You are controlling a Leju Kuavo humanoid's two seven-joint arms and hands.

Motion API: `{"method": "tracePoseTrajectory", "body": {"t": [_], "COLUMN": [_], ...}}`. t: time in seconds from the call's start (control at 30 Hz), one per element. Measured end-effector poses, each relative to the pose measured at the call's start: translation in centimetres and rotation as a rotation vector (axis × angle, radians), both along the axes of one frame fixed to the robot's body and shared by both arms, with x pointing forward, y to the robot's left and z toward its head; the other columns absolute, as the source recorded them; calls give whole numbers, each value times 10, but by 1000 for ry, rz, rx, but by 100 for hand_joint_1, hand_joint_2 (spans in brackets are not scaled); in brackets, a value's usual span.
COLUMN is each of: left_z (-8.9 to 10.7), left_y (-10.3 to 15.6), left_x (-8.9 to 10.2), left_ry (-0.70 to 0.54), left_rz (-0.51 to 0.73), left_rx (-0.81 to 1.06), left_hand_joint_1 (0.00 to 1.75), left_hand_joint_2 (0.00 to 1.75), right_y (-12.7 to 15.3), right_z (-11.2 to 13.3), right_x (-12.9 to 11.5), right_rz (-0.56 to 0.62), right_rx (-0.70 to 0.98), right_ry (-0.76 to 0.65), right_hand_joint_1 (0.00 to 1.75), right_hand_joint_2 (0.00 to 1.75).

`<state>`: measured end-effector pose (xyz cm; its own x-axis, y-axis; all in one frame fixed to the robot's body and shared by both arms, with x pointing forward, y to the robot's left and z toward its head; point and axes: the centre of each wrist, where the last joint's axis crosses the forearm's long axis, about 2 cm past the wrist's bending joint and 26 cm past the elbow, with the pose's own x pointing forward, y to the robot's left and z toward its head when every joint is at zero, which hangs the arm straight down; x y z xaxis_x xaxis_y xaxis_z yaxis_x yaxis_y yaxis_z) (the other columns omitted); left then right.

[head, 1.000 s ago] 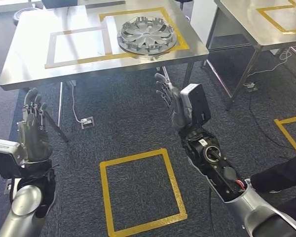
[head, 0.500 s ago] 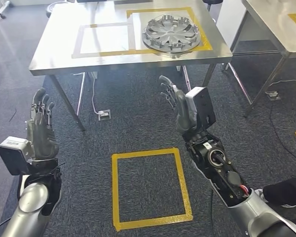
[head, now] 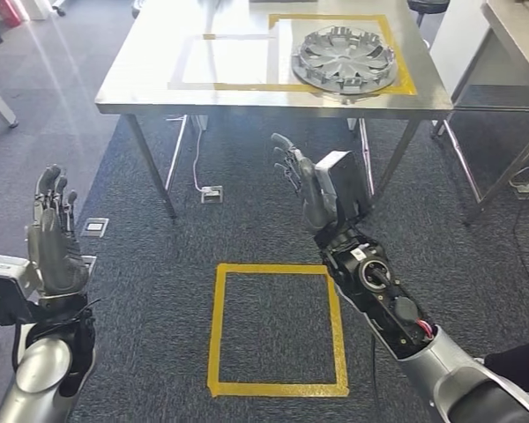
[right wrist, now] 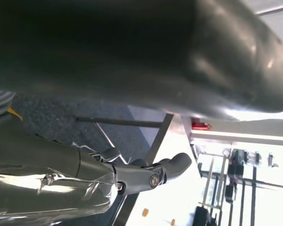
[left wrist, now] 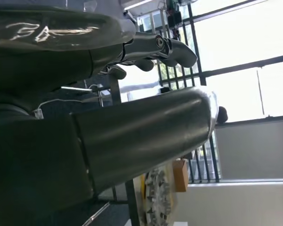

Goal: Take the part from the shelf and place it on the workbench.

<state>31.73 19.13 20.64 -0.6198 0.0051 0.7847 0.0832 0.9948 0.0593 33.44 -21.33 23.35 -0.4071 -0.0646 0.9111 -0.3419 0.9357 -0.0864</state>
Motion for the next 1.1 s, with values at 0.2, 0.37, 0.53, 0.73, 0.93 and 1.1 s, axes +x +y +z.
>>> {"method": "tracePoseTrajectory", "body": {"t": [0.2, 0.37, 0.53, 0.73, 0.93, 1.1], "left_z": [2, 1, 2, 2, 3, 6], "left_y": [0, 0, 0, 0, 1, 1], "left_x": [0, -1, -1, -1, -2, -2], "left_ry": [0, 4, 5, 5, 4, -5], "left_rz": [4, 6, 13, 16, 19, 20], "left_rx": [-4, -5, -8, -6, -3, -4], "left_hand_joint_1": [0, 0, 0, 0, 0, 0], "left_hand_joint_2": [0, 0, 0, 0, 0, 0], "right_y": [0, 0, 0, 1, 1, 1], "right_z": [0, -4, -4, -2, -2, 0], "right_x": [-1, -4, -4, -5, -5, -6], "right_rz": [-5, -6, -4, -5, -3, 0], "right_rx": [-6, -8, -9, -5, -6, -4], "right_ry": [1, 15, 18, 14, 14, 8], "right_hand_joint_1": [0, 0, 0, 0, 0, 0], "right_hand_joint_2": [0, 0, 0, 0, 0, 0]}}
